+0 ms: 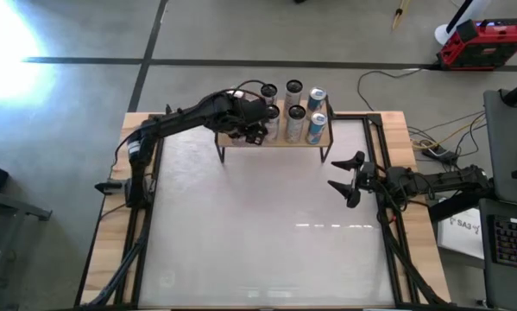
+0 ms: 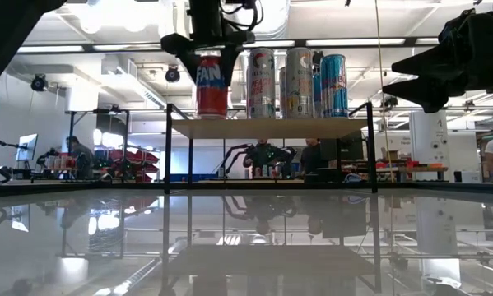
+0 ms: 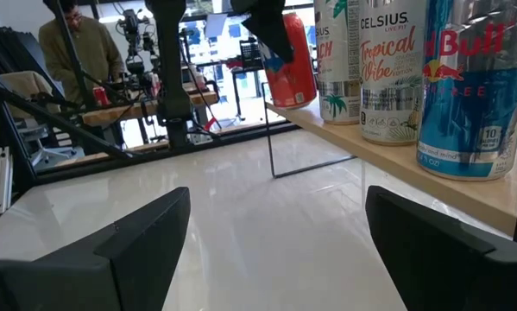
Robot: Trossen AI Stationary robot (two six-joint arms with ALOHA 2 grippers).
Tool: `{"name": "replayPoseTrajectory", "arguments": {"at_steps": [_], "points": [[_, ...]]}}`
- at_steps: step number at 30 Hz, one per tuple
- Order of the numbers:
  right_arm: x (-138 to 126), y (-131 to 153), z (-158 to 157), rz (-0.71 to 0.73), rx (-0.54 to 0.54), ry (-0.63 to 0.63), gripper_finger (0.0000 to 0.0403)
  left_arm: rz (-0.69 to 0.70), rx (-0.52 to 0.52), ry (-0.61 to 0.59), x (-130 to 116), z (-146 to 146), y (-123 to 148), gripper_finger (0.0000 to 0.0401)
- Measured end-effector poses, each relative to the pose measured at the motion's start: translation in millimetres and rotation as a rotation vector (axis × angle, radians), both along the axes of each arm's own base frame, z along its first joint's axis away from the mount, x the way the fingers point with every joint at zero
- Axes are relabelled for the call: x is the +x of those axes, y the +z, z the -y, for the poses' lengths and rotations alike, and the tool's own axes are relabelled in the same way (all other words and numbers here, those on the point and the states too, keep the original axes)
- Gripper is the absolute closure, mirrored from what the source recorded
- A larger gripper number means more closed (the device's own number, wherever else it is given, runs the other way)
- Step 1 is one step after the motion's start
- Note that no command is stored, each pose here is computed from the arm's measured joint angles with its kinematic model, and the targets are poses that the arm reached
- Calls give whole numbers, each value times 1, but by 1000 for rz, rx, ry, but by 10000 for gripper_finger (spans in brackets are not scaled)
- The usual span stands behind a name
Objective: Place canned beverage on shelf
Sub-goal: Put the orange soda can on the shelf aligned with the other orange soda can
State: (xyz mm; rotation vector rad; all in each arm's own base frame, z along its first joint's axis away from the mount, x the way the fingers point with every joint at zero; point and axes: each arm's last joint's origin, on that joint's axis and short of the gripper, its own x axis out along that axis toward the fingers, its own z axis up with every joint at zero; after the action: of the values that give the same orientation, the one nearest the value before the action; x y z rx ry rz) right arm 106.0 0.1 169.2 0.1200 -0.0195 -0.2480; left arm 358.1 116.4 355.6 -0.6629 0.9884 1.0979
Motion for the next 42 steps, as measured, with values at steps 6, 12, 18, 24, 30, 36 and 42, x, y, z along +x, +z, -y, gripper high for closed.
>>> {"name": "replayPoseTrajectory", "arguments": {"at_steps": [6,12,18,24,30,36,42], "points": [[0,0,0,0,0,1,69,-19,-22,18,-3,-10,-3,113],[0,0,0,0,0,0,69,-25,-23,45,-8,-19,-2,113],[0,0,0,0,0,0,69,-19,-30,69,-10,-25,-2,113],[0,0,0,0,0,1,69,4,-50,87,-10,-27,-2,113],[0,0,0,0,0,1,69,15,-50,87,-9,-27,-1,113],[0,0,0,0,0,1,69,36,-45,92,-8,-28,-1,113],[0,0,0,0,0,0,69,40,-43,94,-8,-29,-2,102]]}}
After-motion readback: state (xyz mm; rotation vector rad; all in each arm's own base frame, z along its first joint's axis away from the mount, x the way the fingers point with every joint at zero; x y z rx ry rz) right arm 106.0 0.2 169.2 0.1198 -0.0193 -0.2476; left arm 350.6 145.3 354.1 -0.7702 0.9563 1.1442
